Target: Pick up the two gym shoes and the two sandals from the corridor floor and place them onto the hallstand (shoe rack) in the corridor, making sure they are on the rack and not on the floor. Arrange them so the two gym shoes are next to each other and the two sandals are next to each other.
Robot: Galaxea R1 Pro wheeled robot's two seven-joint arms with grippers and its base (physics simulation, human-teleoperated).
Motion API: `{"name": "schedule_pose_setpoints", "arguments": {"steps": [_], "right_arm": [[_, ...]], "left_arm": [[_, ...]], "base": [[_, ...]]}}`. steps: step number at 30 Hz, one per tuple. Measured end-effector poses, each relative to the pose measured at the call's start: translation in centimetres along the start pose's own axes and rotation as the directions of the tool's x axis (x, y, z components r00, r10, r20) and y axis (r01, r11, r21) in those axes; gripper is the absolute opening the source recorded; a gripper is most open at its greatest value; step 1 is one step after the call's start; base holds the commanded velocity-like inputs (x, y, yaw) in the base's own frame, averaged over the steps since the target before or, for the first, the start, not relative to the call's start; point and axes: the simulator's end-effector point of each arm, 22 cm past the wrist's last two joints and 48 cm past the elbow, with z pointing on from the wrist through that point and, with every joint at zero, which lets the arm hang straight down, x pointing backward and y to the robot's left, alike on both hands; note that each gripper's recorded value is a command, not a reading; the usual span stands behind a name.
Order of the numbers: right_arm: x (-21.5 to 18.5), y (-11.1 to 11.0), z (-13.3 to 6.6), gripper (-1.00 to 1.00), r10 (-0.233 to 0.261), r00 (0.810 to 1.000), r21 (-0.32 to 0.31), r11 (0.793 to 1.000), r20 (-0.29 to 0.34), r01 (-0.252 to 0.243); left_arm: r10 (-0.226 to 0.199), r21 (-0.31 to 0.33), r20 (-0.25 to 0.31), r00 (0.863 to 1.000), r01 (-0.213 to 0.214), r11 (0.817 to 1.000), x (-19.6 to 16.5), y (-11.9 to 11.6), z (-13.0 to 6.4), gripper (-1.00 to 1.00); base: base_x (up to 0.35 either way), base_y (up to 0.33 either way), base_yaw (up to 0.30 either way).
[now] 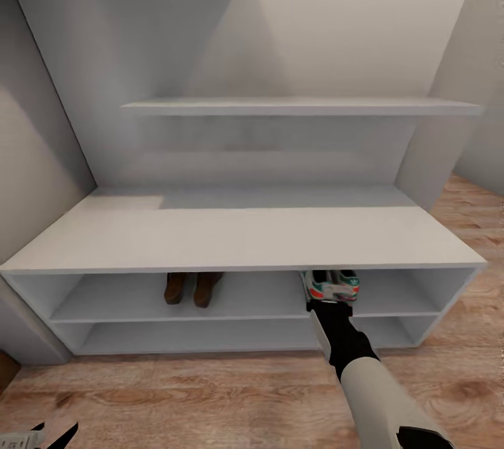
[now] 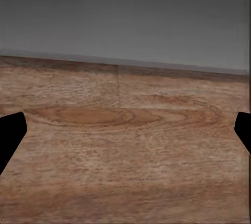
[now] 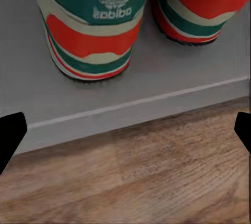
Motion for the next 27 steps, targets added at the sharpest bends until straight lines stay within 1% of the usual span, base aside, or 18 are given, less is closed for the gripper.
{"name": "schedule_pose_setpoints", "arguments": {"steps": [16, 23, 25, 27], "right_arm": [[0.4, 0.1, 0.1, 1.0, -0.005, 1.0, -0.002, 1.0, -0.007, 0.005], [1.6, 0.4, 0.3, 1.0, -0.016, 0.999, -0.006, 1.0, -0.029, 0.016], [2.2, 0.6, 0.4, 1.0, -0.021, 0.999, -0.009, 1.0, -0.04, 0.021], [3.1, 1.0, 0.7, 1.0, -0.023, 0.999, -0.015, 1.0, -0.037, 0.023]], "left_arm": [[0.003, 0.0, 0.001, 1.0, -0.003, 1.0, -0.1, 0.0, 0.1, 1.0], [0.002, 0.0, 0.001, 1.0, -0.002, 1.0, -0.1, -0.1, 0.1, 1.0], [0.001, -0.005, 0.002, 1.0, -0.001, 1.0, -0.1, 0.0, 0.1, 1.0], [-0.003, -0.026, 0.001, 1.0, 0.003, 1.0, 0.1, 0.2, 0.2, 1.0]], "base": [[-0.333, 0.0, 0.0], [-0.335, 0.0, 0.0], [-0.332, 0.0, 0.0], [-0.308, 0.0, 0.0]]}}
